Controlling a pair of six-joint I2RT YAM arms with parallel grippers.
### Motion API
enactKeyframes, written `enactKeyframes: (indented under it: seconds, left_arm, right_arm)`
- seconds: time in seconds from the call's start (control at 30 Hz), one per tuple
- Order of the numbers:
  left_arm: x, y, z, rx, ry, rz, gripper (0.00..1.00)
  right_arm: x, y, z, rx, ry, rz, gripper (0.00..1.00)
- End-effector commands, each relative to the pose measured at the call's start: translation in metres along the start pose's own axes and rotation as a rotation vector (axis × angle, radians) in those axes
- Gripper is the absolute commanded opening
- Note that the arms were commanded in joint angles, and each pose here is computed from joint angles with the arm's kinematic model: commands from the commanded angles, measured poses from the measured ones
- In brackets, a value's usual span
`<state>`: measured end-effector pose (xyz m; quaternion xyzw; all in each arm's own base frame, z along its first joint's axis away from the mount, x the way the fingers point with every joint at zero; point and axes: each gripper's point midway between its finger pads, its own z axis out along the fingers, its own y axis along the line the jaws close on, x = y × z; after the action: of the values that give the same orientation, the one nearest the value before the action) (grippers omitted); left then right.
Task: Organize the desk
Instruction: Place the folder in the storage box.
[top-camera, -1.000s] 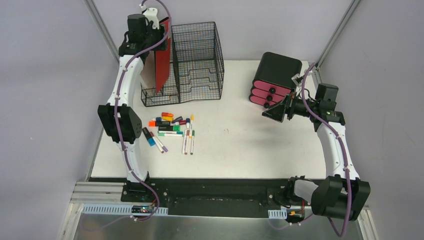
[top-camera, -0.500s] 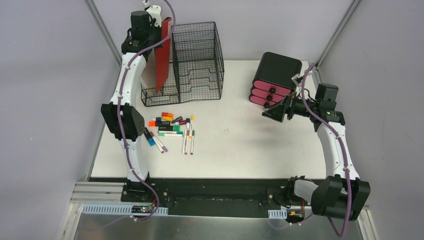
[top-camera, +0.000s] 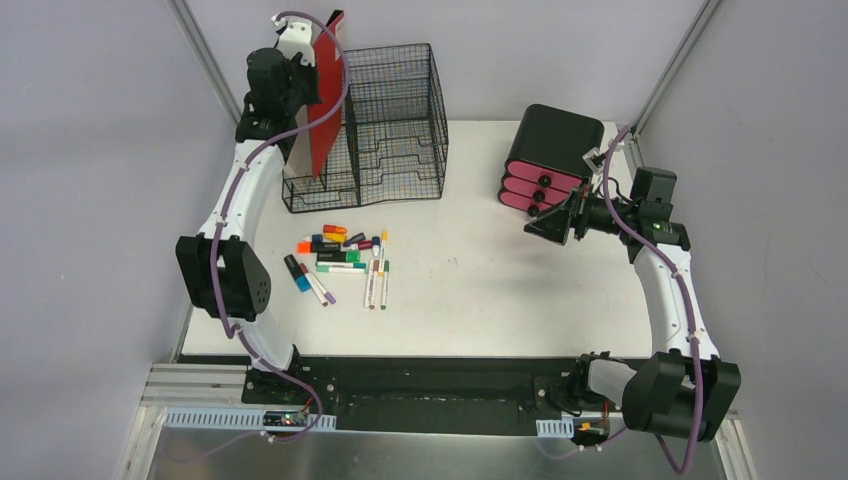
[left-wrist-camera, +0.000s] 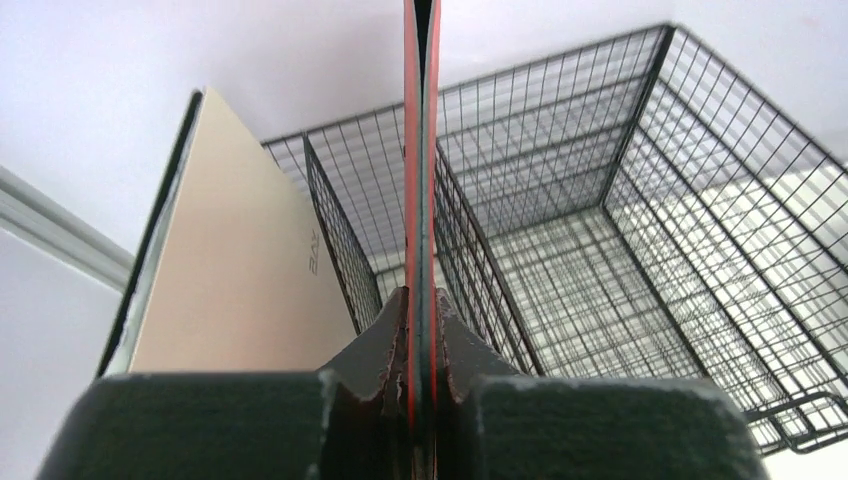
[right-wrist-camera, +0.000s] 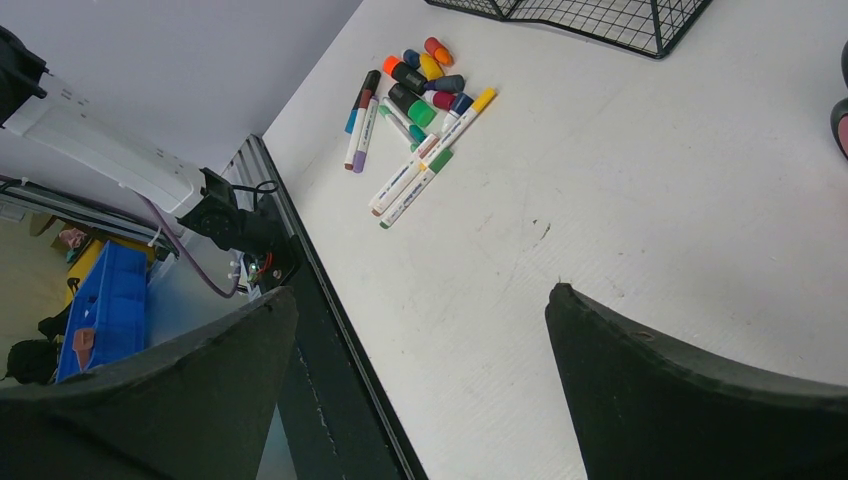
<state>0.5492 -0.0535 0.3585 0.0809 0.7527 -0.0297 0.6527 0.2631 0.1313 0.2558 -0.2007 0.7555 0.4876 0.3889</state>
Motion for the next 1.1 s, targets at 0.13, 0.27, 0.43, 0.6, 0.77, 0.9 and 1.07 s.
enactKeyframes:
  seconds: [0.13, 0.27, 0.43, 0.6, 0.77, 0.9, 1.07]
  left_arm:
    - [-0.091, 0.001, -0.023, 0.020, -0.421, 0.037, 0.00]
    - [-0.072, 0.002, -0.017, 0.041, -0.441, 0.007, 0.00]
    - [-0.046, 0.001, -0.011, 0.068, -0.450, -0.011, 0.00]
    - [-0.016, 0.005, -0.004, 0.074, -0.437, -0.025, 0.00]
    - [-0.001, 0.017, -0.004, 0.077, -0.442, -0.083, 0.00]
    - [-0.013, 0.024, -0.008, 0.084, -0.488, -0.115, 0.00]
    - [-0.032, 0.023, -0.007, 0.105, -0.540, -0.117, 0.00]
  right_arm:
    - [-0.015, 0.006, -0.005, 0.010, -0.028, -0.094, 0.99]
    - [-0.016, 0.007, -0.005, 0.011, -0.028, -0.100, 0.99]
    - [-0.015, 0.007, -0.005, 0.010, -0.027, -0.099, 0.99]
    - [-0.015, 0.007, -0.006, 0.011, -0.026, -0.100, 0.99]
    - [-0.015, 0.006, -0.005, 0.011, -0.026, -0.098, 0.99]
    - [-0.015, 0.005, -0.005, 0.012, -0.025, -0.098, 0.99]
    - [-0.014, 0.004, -0.005, 0.015, -0.024, -0.096, 0.99]
